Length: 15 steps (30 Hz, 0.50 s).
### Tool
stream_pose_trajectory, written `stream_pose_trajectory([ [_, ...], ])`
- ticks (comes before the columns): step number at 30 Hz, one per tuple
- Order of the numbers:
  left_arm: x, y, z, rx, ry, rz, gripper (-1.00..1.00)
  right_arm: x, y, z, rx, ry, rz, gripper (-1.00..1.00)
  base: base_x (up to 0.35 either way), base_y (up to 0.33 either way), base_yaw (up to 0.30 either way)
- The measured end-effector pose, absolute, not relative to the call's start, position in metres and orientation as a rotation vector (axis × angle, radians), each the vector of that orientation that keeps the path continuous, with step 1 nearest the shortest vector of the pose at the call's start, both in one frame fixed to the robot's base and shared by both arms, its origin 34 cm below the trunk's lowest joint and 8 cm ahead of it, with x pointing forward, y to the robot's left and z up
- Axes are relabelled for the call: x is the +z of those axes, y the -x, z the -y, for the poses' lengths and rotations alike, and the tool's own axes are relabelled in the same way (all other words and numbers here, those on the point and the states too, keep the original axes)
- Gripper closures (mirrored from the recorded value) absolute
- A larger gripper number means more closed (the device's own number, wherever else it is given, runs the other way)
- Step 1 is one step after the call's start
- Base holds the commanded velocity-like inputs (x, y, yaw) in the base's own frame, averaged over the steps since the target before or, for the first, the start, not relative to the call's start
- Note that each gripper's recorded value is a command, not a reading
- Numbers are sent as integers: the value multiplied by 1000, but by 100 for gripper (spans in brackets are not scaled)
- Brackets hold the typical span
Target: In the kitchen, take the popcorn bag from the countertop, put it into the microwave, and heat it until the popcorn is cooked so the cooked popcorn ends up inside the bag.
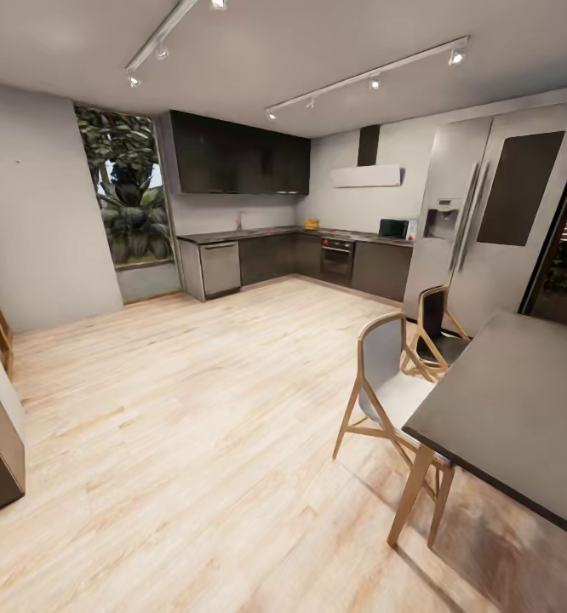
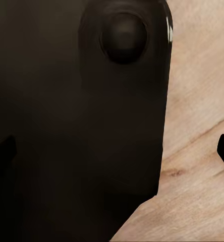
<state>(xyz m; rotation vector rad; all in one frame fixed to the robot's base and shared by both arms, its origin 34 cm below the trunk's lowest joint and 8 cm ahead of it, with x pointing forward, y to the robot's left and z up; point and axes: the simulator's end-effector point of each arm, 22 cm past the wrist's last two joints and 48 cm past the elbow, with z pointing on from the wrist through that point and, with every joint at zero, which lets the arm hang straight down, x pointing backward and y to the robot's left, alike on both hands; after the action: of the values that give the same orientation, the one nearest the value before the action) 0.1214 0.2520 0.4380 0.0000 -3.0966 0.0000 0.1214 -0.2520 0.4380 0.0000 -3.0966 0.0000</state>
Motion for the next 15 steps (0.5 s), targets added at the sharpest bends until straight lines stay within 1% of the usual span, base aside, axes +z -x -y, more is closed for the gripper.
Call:
stream_pose_trajectory([
  [5, 438, -123, -251, 2, 0, 3100, -100, 438, -121, 256, 13, -15, 3097, -100, 0, 0, 0],
  [12, 438, -142, -251, 1, -97, 3146, -100, 438, -126, 257, 15, -7, 3117, -100, 0, 0, 4],
  [15, 438, -142, -251, 1, -122, 3146, -100, 438, -126, 257, 15, -5, 3119, -100, 0, 0, 169],
])
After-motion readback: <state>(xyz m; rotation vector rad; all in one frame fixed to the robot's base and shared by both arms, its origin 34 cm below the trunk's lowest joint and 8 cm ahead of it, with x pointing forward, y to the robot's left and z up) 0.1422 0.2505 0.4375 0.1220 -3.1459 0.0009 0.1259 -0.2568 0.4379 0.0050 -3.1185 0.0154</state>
